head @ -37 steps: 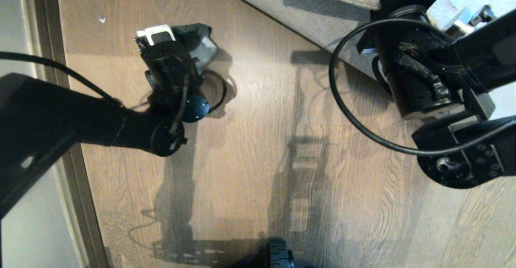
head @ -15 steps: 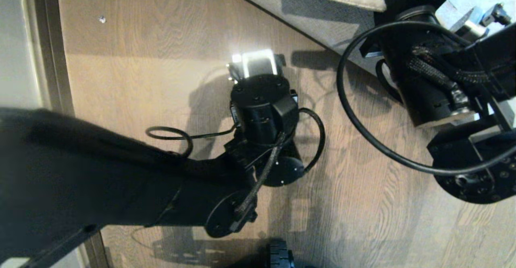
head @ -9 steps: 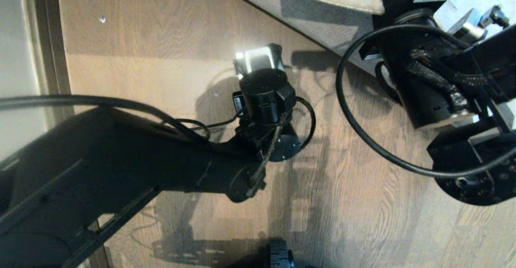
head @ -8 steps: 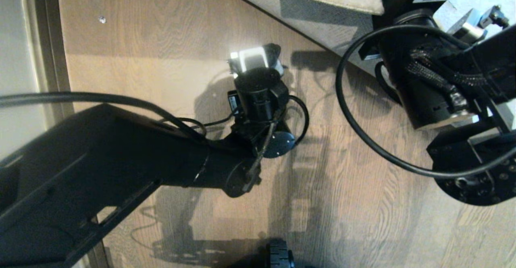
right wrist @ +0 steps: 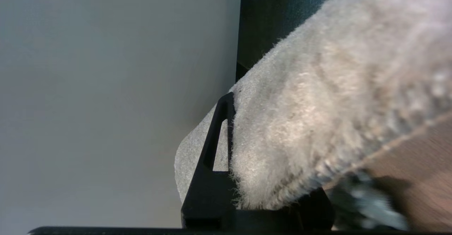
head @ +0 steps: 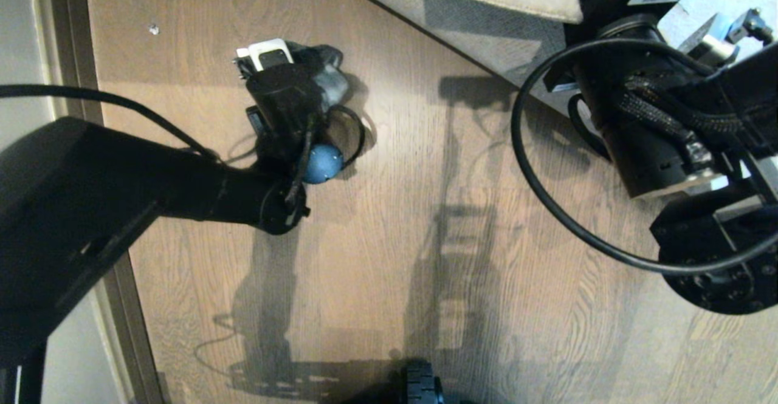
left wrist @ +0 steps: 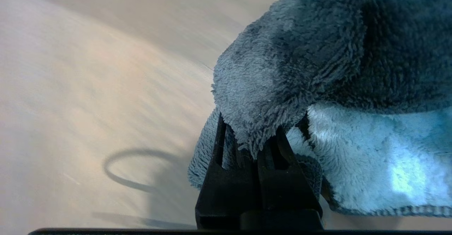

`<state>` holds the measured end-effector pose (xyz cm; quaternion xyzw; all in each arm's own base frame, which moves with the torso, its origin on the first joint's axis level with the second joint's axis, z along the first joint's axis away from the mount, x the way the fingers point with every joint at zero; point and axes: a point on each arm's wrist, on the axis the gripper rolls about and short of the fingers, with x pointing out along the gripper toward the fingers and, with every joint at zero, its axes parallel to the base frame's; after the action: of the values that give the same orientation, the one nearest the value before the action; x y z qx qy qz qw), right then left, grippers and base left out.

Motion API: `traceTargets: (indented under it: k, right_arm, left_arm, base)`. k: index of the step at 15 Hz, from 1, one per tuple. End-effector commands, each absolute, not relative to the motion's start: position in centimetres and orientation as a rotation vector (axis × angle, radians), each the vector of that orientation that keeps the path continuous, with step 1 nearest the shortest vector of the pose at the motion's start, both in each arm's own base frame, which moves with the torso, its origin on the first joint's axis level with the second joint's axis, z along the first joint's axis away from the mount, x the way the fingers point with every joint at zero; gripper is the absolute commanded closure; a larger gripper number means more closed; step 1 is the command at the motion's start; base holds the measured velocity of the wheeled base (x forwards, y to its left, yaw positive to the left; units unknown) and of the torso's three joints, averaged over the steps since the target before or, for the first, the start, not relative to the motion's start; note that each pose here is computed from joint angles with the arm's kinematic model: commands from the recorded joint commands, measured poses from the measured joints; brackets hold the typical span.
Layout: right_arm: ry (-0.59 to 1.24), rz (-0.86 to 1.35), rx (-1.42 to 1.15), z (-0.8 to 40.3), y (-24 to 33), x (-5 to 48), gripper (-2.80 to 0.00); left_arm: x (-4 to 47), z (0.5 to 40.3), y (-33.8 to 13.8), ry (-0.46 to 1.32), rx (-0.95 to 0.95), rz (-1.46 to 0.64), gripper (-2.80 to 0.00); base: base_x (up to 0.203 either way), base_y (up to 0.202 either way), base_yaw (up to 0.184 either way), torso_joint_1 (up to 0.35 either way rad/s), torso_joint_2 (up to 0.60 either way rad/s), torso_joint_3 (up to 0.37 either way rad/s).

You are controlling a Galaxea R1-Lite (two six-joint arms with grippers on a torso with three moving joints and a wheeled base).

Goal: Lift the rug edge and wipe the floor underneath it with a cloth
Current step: Wipe the floor under the carpet with a rag

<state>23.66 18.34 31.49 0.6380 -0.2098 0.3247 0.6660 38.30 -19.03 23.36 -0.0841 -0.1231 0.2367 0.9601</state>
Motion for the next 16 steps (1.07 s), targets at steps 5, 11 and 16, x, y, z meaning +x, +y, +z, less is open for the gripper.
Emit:
traceTargets:
  k: [5,11,16]
  right_arm:
    - [-0.492,0.776,1.457,31.8,17.6,22.2,0.00]
    - [-0.483,0.789,1.461,31.9,17.8,21.8,0.00]
    - [-0.482,0.788,1.459,31.8,17.8,21.8,0.00]
  left_arm:
    - [34.3,25.6,-14.4,-0.255,-0.168,0.548,0.00]
    - [22.5,22.6,-22.4,-0.141,-0.136,0.230,0.00]
    - [21.2,19.2,-27.9,-0.089,-0.076,0.100,0.00]
  base:
    - [0.000,0.000,0.000,0.000,0.00,0.000]
    - [0.000,0.000,0.000,0.000,0.00,0.000]
    - [0.000,0.000,0.000,0.000,0.00,0.000]
